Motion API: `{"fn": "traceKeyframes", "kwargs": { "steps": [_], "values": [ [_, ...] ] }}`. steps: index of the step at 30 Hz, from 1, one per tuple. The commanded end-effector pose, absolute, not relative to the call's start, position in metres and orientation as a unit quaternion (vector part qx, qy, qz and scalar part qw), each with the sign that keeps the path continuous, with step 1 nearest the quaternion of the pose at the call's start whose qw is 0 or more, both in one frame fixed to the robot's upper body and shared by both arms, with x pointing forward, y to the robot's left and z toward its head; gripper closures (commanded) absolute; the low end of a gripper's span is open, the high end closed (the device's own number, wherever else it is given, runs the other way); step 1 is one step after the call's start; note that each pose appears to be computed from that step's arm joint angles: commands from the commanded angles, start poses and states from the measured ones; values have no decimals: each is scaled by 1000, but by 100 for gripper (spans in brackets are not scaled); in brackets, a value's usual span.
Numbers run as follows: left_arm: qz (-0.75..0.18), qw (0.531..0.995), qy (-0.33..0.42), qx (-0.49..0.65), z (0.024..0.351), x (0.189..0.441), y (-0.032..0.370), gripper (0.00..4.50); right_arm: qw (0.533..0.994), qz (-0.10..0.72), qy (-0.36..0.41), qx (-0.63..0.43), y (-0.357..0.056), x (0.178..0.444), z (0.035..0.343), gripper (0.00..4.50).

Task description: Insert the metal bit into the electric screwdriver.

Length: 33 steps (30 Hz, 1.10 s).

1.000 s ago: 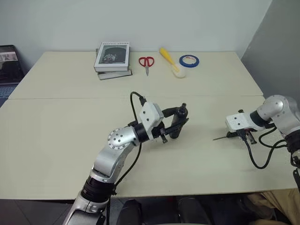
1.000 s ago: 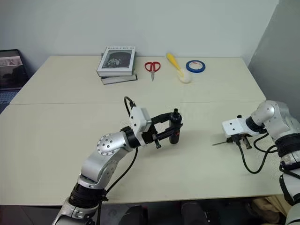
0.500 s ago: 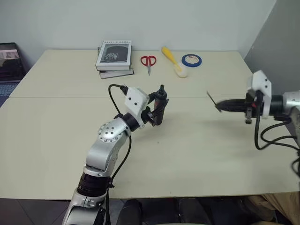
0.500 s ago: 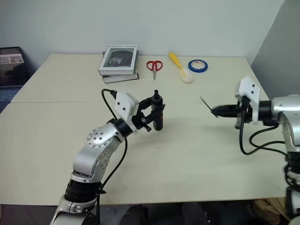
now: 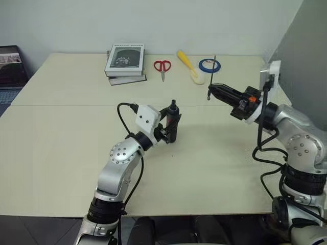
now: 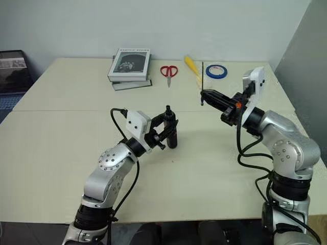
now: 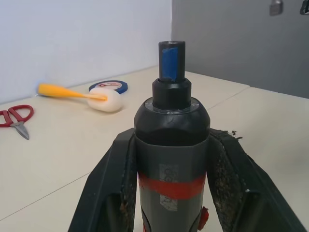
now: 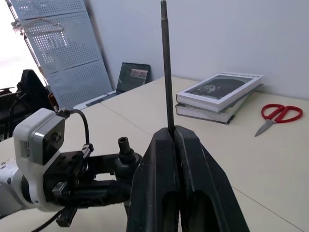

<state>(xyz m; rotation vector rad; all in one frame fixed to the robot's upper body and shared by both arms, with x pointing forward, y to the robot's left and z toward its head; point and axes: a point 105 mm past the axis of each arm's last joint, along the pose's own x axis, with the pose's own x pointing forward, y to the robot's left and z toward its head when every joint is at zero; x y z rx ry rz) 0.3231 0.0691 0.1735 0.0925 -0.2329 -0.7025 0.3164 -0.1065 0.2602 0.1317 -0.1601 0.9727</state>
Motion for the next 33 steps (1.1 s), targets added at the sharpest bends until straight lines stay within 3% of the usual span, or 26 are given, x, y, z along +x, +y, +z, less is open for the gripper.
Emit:
{"fn": "traceKeyframes", "kwargs": {
  "steps": [1,8,15,23,33],
  "values": [
    [-335,931,-137,56,177,319,71,286,872,471,-119,49,-97,312,276,450],
    [-305,939,-146,66,174,321,74,286,887,433,-157,20,-82,320,284,450],
    [-237,954,-174,58,190,327,77,286,887,411,-208,32,-52,309,300,450],
    [-220,960,-164,50,185,331,76,286,881,424,-204,52,-31,302,292,450],
    [-216,962,-156,49,183,333,79,286,880,424,-204,63,-18,314,287,450]
  ]
}}
